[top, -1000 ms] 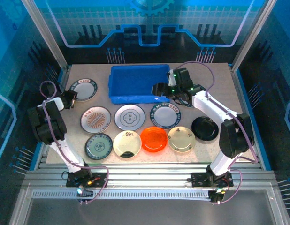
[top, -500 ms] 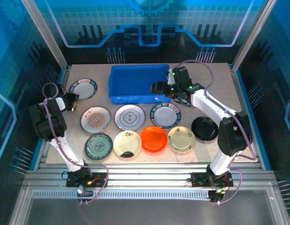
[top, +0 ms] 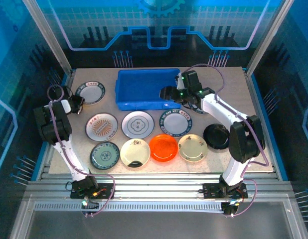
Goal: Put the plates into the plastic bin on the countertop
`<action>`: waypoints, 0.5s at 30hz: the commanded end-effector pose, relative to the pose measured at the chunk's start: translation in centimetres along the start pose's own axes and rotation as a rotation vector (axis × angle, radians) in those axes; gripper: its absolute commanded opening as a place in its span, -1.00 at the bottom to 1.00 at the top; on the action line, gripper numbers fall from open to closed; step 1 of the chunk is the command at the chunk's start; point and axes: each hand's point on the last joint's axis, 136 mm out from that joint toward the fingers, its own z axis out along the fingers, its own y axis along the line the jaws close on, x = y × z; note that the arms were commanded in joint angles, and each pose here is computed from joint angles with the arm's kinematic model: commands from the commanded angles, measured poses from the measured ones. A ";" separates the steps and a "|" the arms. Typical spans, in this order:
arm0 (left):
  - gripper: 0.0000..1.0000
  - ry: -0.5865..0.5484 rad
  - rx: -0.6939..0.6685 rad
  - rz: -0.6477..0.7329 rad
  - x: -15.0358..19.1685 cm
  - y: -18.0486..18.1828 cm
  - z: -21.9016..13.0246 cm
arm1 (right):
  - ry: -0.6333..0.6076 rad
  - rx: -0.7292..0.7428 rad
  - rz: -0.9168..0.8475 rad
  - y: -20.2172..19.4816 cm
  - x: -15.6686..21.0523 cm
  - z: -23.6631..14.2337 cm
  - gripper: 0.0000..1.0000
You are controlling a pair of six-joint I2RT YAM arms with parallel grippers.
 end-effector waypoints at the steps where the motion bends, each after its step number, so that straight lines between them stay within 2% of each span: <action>1: -1.00 0.027 -0.017 -0.005 0.6 0.1 1.1 | -0.008 -0.029 0.002 1.1 -0.5 -0.2 0.48; 7: -1.00 -0.009 0.028 0.008 0.5 -1.0 0.1 | -0.008 -0.031 -0.009 1.5 -0.4 -0.7 0.48; 12: -1.00 -0.086 0.106 0.088 0.5 -4.7 -4.6 | -0.014 -0.046 -0.063 2.8 -0.7 -1.9 0.48; 15: -1.00 -0.127 0.144 0.151 1.7 -7.1 -7.9 | -0.024 -0.059 -0.100 3.7 -0.8 -2.9 0.48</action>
